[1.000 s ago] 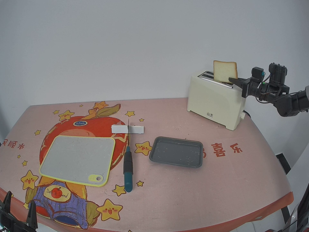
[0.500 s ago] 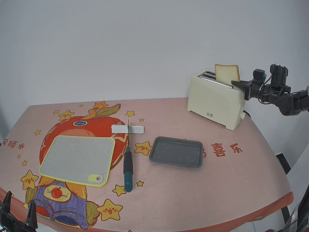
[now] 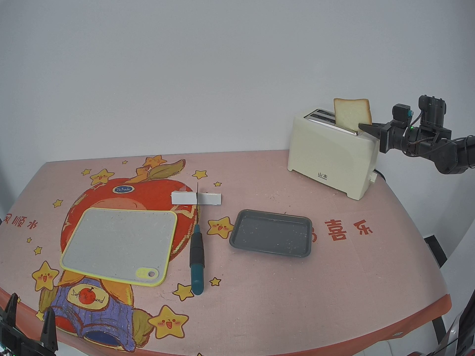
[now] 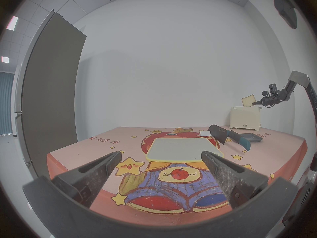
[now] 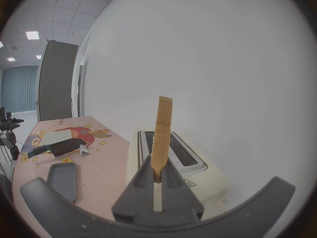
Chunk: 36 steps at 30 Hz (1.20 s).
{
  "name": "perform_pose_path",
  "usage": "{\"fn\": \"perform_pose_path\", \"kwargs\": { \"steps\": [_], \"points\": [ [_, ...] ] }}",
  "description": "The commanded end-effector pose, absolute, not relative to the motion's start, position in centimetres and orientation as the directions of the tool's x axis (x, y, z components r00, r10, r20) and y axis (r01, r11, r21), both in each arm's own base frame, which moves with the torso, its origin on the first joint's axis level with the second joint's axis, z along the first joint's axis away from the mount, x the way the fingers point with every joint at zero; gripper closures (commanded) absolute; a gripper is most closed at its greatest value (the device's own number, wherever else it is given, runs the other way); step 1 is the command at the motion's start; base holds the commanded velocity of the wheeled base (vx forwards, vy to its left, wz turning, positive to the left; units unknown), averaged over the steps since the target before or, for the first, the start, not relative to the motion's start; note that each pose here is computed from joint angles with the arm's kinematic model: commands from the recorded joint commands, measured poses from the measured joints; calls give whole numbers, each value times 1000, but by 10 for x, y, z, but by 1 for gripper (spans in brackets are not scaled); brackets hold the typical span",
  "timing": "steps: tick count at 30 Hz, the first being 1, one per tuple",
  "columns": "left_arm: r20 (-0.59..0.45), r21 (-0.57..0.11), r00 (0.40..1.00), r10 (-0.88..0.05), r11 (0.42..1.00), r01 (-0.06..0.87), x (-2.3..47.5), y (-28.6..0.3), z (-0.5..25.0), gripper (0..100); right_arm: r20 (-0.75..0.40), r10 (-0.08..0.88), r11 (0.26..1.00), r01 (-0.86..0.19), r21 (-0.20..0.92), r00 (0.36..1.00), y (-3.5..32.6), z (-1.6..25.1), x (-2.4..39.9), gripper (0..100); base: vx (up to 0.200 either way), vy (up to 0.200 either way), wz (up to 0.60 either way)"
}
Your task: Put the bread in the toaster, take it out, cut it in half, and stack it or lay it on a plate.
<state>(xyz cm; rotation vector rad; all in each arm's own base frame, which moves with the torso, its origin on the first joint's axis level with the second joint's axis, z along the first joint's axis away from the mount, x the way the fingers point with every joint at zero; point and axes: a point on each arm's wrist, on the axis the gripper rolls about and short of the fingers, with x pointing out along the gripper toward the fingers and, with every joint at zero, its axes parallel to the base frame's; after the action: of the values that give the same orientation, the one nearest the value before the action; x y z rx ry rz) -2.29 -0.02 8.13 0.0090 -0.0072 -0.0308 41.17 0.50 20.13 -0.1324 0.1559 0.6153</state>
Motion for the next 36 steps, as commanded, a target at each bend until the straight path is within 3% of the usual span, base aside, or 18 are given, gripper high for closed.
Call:
{"fn": "perform_pose_path", "kwargs": {
  "steps": [1, 34, 35, 36],
  "points": [
    [6, 9, 1000, -31, 999, 31, -23, 0, 76, 0, -172, 559, 812, -577, -87, 811, 2, 208, 408, 100, 0, 0, 0],
    [6, 9, 1000, -31, 999, 31, -23, 0, 76, 0, -202, 560, 808, -584, -83, 804, 4, 203, 405, 100, 0, 0, 0],
    [6, 9, 1000, -31, 999, 31, -23, 0, 76, 0, -199, 561, 807, -585, -85, 803, 4, 204, 405, 0, 0, 0, 0],
    [6, 9, 1000, -31, 999, 31, -23, 0, 76, 0, -199, 562, 806, -586, -85, 802, 5, 204, 405, 0, 0, 0, 0]
  ]
}}
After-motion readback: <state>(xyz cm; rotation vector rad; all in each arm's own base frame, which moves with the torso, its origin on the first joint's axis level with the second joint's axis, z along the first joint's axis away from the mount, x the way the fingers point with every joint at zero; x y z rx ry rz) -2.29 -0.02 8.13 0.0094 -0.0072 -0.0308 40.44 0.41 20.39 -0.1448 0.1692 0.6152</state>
